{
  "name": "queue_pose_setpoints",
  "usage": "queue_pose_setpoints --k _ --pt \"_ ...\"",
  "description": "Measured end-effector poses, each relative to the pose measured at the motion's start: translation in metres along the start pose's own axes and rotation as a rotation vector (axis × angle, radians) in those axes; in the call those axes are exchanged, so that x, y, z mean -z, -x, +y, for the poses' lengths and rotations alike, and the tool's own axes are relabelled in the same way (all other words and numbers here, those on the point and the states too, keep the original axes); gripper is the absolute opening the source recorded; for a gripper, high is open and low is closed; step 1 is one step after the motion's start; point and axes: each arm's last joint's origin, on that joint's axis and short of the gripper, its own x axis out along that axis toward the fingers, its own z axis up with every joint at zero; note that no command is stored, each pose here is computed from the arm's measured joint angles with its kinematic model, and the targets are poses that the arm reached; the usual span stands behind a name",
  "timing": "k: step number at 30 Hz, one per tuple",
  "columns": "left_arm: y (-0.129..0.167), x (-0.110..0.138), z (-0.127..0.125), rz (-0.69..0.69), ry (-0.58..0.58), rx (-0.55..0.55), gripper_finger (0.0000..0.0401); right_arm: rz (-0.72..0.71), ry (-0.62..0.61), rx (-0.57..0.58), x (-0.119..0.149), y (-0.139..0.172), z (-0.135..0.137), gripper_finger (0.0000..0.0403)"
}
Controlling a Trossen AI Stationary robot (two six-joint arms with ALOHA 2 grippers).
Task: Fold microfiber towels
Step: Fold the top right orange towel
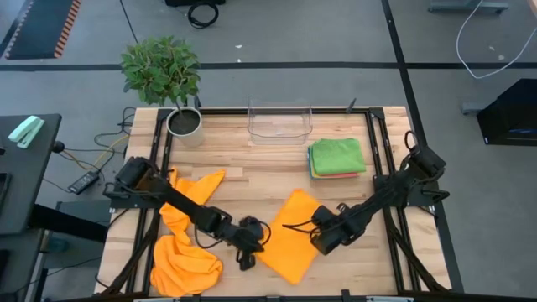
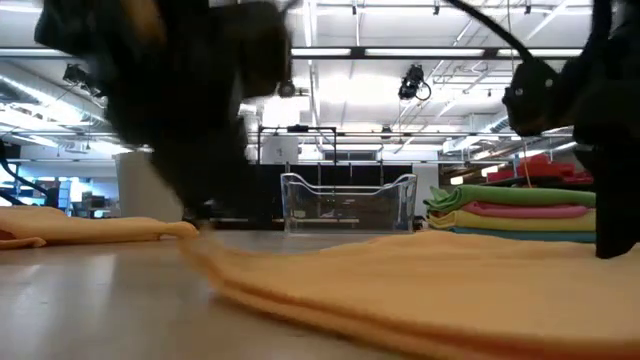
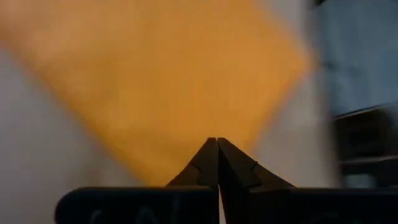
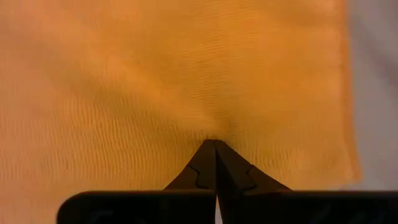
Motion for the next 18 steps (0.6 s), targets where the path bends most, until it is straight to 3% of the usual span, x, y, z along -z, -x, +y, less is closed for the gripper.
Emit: queue_pose_setpoints --k 4,9,13,18 --pt "0.006 -0.022 -0.014 -0.171 -0.061 0.135 0.0017 -0.009 0.016 -0.005 -0.017 0.022 -0.014 0.0002" --pt "0.023 -0.051 -0.018 -0.284 -0.145 0.134 0.0007 -0.094 -0.014 -0.184 -0.023 0.06 -0.019 0.0003" --pt "0.022 -0.05 -0.011 -0.235 -0.216 0.113 0.0015 -0.249 -0.01 -0.35 -0.007 0.081 -0.004 0.0003" --pt "0.019 -0.033 -0.015 -0.089 -0.375 0.165 0.0055 -0.266 0.011 -0.485 0.025 0.074 0.024 0.0003"
